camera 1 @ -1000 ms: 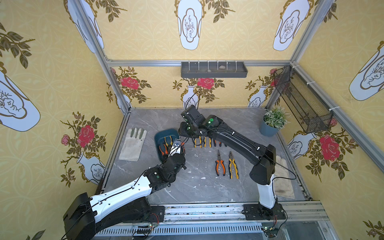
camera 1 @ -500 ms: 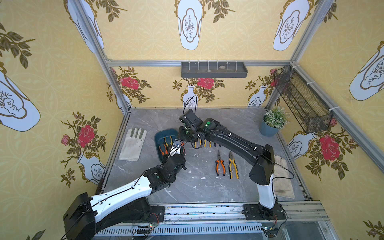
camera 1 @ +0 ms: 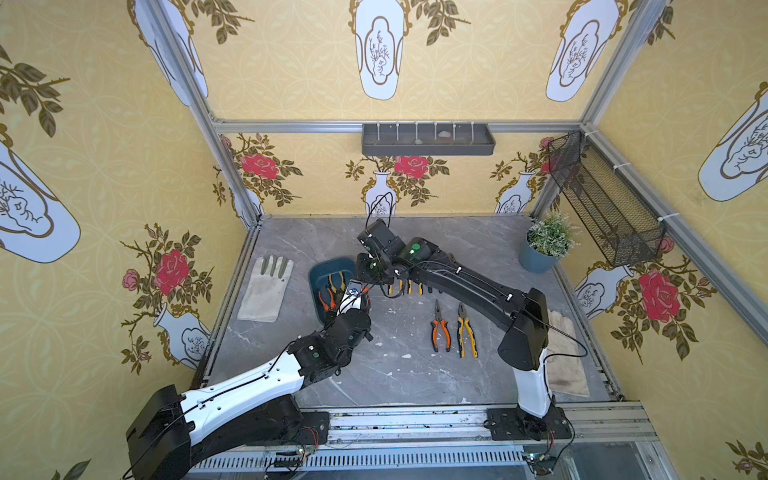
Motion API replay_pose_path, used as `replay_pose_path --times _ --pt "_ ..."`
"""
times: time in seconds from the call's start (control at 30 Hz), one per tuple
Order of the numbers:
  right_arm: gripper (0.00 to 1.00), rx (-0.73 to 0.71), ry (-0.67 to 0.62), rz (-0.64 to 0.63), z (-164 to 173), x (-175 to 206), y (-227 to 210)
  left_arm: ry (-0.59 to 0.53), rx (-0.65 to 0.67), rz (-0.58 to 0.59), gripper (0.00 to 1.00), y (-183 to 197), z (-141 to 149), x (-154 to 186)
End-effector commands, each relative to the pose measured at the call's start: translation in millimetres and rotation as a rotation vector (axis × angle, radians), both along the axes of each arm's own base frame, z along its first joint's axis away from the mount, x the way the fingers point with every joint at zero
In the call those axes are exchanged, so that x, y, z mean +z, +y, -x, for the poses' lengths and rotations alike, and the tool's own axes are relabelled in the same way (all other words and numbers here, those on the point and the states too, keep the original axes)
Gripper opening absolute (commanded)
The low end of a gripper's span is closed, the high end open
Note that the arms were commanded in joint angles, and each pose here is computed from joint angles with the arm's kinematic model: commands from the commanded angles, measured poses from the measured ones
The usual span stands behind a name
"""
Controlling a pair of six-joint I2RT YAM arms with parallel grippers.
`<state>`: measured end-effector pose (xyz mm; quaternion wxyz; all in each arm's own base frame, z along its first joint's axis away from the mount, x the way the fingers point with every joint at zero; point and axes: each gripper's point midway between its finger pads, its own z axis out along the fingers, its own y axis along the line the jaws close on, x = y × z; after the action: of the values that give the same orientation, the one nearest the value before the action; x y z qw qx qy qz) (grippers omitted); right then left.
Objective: Take the pliers out of the storage box
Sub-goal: Place the pliers at the center of the board.
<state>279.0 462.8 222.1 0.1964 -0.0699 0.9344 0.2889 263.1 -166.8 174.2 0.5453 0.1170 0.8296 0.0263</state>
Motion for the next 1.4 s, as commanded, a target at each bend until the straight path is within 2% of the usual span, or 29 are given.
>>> replay_pose_path --times 0.0,0.33,0.5,0.6,0.67,0.7,0.83,0.87,1.0,1.07,1.2,1.37 --pt "0.28 0.0 0.004 0.014 1.2 -3.8 -0.3 -0.038 0.029 0.039 0.0 1.3 -3.8 8.3" --pt "0.22 -0.006 0.027 0.002 8.0 -7.0 5.9 -0.041 0.041 0.037 0.0 5.0 -3.0 8.5" --pt "0.11 -0.019 0.027 -0.005 11.4 -10.4 8.2 -0.039 0.037 0.038 0.0 4.4 -2.5 8.1" --pt "0.0 -0.021 0.029 -0.007 11.1 -12.2 8.8 -0.032 0.025 0.039 0.0 3.3 -1.5 7.8" --pt "0.0 -0.024 0.026 -0.008 10.5 -12.3 8.5 -0.027 0.016 0.038 0.01 2.6 -0.6 7.3" --pt "0.0 -0.022 0.024 -0.008 10.6 -12.5 8.3 -0.024 0.013 0.038 0.1 2.4 0.1 6.9" --pt "0.0 -0.026 0.018 -0.013 9.8 -11.4 7.1 -0.023 0.018 0.052 0.57 5.6 2.1 7.8" --pt "0.0 -0.027 0.016 -0.012 9.4 -11.4 6.6 -0.023 0.019 0.056 0.64 6.4 2.8 8.4" --pt "0.0 -0.044 0.011 -0.007 5.0 -12.0 1.2 -0.017 0.007 0.069 0.72 7.8 6.3 12.6" --pt "0.0 -0.055 0.012 -0.004 2.1 -12.4 -3.0 -0.015 -0.001 0.08 0.79 8.3 8.4 15.5" --pt "0.0 -0.082 0.003 0.02 -4.8 -11.0 -21.6 -0.017 -0.003 0.103 0.82 12.2 12.4 19.8" --pt "0.0 -0.093 -0.037 0.111 -3.5 -21.1 -72.2 -0.009 -0.003 0.137 0.85 15.7 16.8 19.6"
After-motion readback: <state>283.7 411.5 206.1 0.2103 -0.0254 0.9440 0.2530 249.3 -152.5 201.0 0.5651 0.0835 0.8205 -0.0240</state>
